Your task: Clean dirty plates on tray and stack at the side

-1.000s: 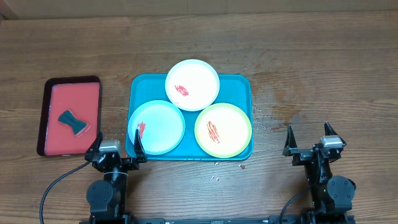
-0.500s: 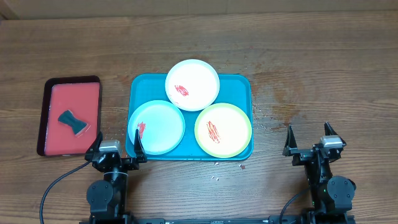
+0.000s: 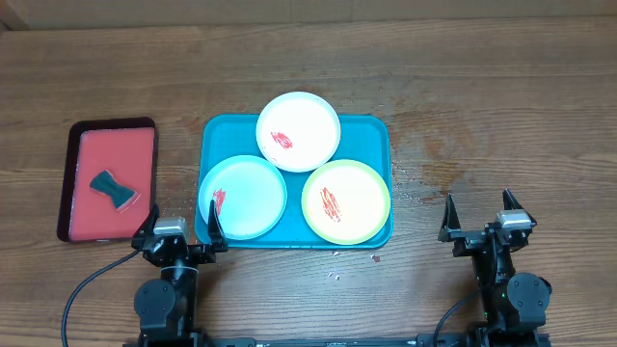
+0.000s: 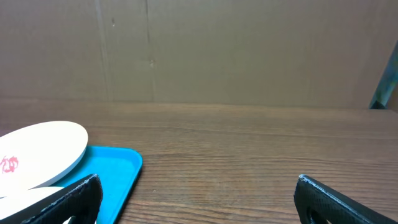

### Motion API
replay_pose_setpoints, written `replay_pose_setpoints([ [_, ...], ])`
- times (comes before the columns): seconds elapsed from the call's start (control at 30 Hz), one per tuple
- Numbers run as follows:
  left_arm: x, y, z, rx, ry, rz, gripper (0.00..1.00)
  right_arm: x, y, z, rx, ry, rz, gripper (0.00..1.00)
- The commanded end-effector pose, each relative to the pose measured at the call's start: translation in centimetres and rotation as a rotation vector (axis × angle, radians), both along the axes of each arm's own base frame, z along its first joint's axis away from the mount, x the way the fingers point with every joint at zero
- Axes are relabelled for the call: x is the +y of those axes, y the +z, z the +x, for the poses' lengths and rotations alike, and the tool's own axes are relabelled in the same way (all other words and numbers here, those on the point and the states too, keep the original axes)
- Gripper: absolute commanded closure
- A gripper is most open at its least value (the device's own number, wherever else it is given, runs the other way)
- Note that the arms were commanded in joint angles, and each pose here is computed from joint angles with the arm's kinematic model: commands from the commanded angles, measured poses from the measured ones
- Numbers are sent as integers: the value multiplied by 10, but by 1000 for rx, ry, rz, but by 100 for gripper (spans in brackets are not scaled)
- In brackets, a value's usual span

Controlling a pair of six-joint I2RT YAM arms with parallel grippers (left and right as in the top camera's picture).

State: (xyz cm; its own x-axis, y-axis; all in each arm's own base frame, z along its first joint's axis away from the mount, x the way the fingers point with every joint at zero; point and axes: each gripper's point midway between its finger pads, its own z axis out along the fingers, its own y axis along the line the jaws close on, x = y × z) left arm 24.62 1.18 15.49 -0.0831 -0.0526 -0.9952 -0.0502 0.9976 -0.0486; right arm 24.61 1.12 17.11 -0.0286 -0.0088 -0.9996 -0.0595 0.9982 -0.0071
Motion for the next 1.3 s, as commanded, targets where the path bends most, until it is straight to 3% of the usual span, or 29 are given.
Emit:
replay_pose_setpoints([
  [0.0,0,1,0,-7,1,20,0,-1,-1,0,-5,-7,-1,0],
  [0.7,-2,1,0,-8,-7,14,0,-1,-1,0,-5,-7,-1,0],
  [0.83,-40,28,-2,-109,-224,-146,0,-1,-1,0,-5,-7,-1,0],
  [0.93,-64,60,-12,-225,-379,-167,0,-1,-1,0,-5,-7,-1,0],
  [1.27,-62,126,-32,-493,-386,-76,0,-1,-1,0,-5,-7,-1,0],
])
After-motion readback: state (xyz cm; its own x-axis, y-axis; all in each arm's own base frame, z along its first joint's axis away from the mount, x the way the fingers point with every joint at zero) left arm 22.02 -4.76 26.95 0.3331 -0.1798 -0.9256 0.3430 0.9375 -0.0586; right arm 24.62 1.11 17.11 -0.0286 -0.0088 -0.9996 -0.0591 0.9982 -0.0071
